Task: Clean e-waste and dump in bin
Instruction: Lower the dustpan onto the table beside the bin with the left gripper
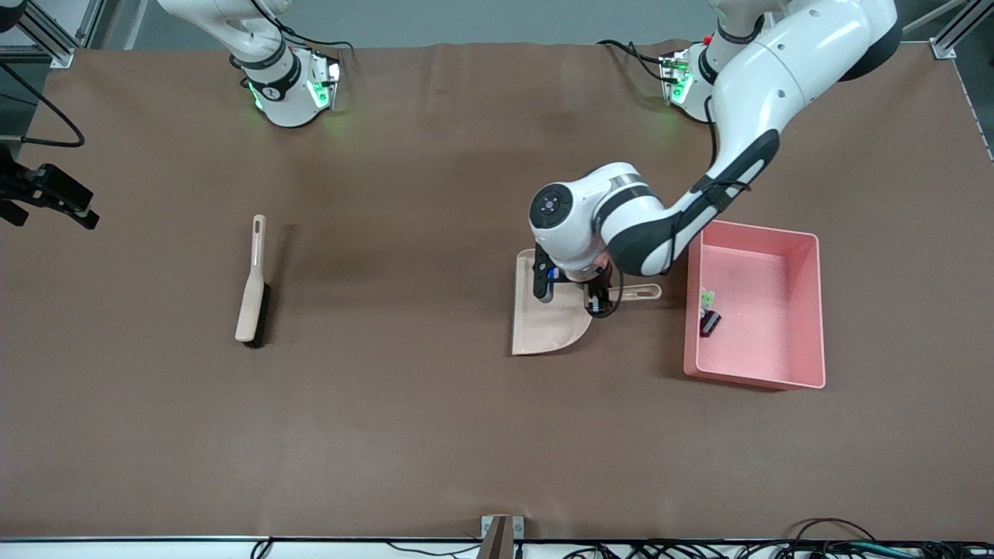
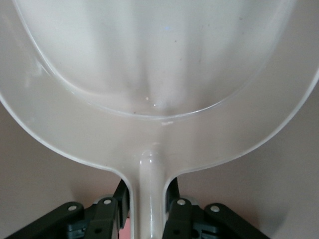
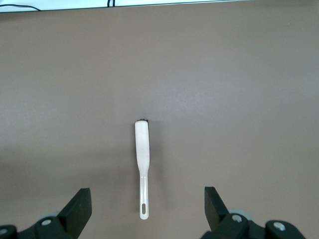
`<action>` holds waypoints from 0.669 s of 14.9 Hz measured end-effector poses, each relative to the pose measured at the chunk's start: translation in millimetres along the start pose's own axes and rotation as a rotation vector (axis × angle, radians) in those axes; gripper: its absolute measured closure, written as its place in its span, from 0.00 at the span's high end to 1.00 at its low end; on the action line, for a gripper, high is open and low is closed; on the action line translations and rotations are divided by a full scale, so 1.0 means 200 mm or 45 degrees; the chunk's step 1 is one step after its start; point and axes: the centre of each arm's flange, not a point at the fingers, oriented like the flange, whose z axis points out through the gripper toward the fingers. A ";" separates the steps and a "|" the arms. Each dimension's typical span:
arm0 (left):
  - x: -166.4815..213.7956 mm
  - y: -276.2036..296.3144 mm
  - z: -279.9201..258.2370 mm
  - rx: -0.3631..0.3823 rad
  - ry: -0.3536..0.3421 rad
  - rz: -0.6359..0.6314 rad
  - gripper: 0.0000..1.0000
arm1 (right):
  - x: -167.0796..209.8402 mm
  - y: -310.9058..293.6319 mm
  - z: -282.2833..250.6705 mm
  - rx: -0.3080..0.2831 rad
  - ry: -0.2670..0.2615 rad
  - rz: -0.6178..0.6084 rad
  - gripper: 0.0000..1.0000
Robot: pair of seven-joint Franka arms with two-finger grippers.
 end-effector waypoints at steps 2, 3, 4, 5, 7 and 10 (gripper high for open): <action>0.03 0.01 0.03 0.004 -0.022 -0.036 0.33 | 0.00 0.00 0.00 0.000 -0.001 0.001 1.00; 0.03 0.01 0.03 0.001 -0.024 -0.058 0.33 | 0.00 0.00 0.00 0.000 -0.001 0.001 1.00; 0.03 0.01 0.04 -0.001 -0.025 -0.073 0.33 | 0.00 0.00 0.00 0.000 0.001 0.001 1.00; 0.03 0.02 0.05 -0.004 -0.025 -0.083 0.33 | 0.00 0.00 0.00 0.000 0.003 0.001 1.00; 0.03 0.02 0.05 -0.007 -0.025 -0.086 0.33 | 0.00 0.00 0.00 0.000 0.005 0.001 1.00; 0.03 0.02 0.06 -0.008 -0.026 -0.086 0.33 | 0.01 0.00 -0.05 0.000 0.028 0.001 1.00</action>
